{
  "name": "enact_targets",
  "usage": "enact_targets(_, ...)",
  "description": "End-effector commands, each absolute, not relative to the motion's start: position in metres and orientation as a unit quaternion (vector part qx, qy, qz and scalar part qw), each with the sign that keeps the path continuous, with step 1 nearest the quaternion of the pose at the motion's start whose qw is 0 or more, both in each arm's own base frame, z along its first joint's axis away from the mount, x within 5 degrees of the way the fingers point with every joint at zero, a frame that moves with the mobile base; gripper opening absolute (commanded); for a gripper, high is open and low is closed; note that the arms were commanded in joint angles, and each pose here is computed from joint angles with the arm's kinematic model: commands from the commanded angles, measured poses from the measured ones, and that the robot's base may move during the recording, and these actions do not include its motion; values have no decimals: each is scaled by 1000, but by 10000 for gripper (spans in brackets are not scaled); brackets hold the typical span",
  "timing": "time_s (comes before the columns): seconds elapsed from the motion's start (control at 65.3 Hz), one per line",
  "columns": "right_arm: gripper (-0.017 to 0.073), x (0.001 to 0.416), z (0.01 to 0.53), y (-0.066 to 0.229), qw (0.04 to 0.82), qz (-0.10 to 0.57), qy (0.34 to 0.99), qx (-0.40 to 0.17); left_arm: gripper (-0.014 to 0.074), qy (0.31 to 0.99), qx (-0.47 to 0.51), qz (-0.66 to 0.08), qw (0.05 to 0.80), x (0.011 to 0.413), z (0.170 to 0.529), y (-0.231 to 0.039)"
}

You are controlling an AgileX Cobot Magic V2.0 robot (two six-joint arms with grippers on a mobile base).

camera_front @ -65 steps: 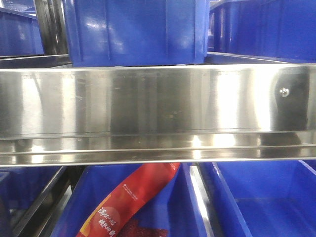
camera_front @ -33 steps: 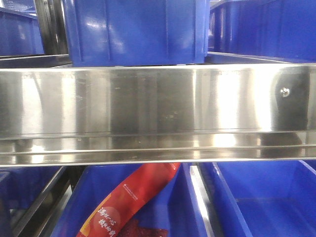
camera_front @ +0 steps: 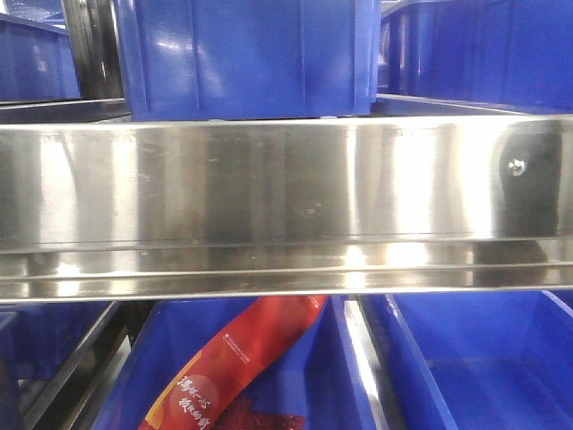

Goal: Fetch blue bin and place on conveyor start
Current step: 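Hold the teal bin with both grippers while the base turns away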

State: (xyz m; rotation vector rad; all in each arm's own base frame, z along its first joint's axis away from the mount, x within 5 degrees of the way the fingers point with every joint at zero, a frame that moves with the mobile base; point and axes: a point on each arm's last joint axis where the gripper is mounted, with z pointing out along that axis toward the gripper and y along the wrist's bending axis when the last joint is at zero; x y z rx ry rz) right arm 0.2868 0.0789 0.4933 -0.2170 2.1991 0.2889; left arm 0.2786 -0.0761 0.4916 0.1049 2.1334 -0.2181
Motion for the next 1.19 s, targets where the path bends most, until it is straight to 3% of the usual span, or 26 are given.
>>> enact_targets(0.0,-153,281,503,73,466,99,874,-94,-111,842,50,-82,531,279,505,-74)
enact_targets(0.536,-153,283,505,73,477,100,868,-93,-111,778,50,-102,618,285,524,-77)
enact_targets(1.179,-153,284,507,73,487,101,863,-92,-111,775,50,-103,621,285,525,-77)
